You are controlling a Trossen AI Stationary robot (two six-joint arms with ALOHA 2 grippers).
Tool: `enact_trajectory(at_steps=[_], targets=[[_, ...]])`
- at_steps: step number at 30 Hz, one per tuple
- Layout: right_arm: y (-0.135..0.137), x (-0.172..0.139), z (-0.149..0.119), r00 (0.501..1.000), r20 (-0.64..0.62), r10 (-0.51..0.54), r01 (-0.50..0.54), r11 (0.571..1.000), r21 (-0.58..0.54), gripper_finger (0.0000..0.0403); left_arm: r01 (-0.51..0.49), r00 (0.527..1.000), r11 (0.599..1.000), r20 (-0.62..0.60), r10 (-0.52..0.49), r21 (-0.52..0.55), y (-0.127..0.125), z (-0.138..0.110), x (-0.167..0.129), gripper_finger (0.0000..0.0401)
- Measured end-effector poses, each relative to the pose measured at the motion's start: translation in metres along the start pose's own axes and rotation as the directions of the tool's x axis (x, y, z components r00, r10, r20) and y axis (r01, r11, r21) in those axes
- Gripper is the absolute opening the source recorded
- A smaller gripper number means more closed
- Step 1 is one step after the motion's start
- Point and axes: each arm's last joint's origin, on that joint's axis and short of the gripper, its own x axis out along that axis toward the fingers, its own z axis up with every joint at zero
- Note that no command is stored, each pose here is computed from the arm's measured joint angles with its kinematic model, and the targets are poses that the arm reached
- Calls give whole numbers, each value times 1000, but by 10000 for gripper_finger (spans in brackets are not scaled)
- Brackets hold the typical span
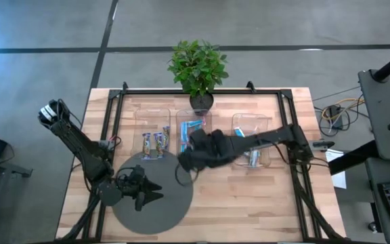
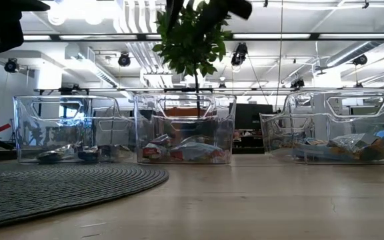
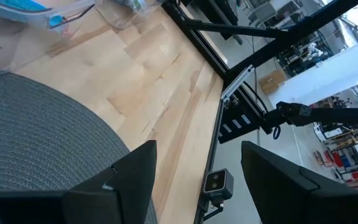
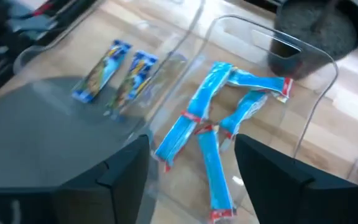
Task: Pick and place Granola Bars by type
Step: Return to Home Position
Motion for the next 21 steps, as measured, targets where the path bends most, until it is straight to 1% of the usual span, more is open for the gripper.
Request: enact_trajectory(at_steps=[4, 7, 8, 9, 11, 13, 14, 16, 18, 20, 21], targets=[[14, -31, -28, 997, 1, 73, -72, 992, -105, 235, -7, 1000, 1000, 16, 8, -2, 1, 2, 1, 216], [19, -53, -45, 991, -17, 131, -132, 970, -206, 238, -8, 1000, 1000, 18, 8, -13, 1, 2, 1, 216], [20, -61, -49, 987, -30, 159, -162, 967, -196, 238, -7, 1000, 999, 21, 8, -31, 1, 3, 2, 216], [22, -67, -51, 981, -42, 191, -195, 970, -148, 238, -9, 1000, 999, 27, 11, -38, 1, 3, 2, 216], [21, -83, -51, 968, -48, 246, -249, 966, -71, 236, -17, 999, 1000, 42, 17, -13, 1, 6, 4, 216], [20, -100, -51, 950, -36, 310, -312, 948, -68, 235, -16, 999, 999, 47, 15, 30, 2, 10, 7, 216], [20, -108, -49, 939, -31, 342, -344, 936, -80, 236, -5, 1000, 999, 30, 4, 41, 2, 13, 9, 216], [18, -119, -45, 915, -36, 402, -403, 909, -102, 237, 64, 997, 996, -38, -62, 63, -1, 21, 16, 216], [16, -125, -40, 894, -43, 446, -448, 884, -134, 239, 185, 979, 977, -111, -173, 106, -5, 31, 23, 216], [13, -126, -35, 884, -26, 467, -466, 873, -143, 240, 332, 937, 931, -163, -308, 150, -10, 43, 29, 216], [12, -123, -34, 883, -19, 469, -467, 873, -141, 240, 383, 919, 909, -173, -355, 167, -11, 50, 31, 216]])
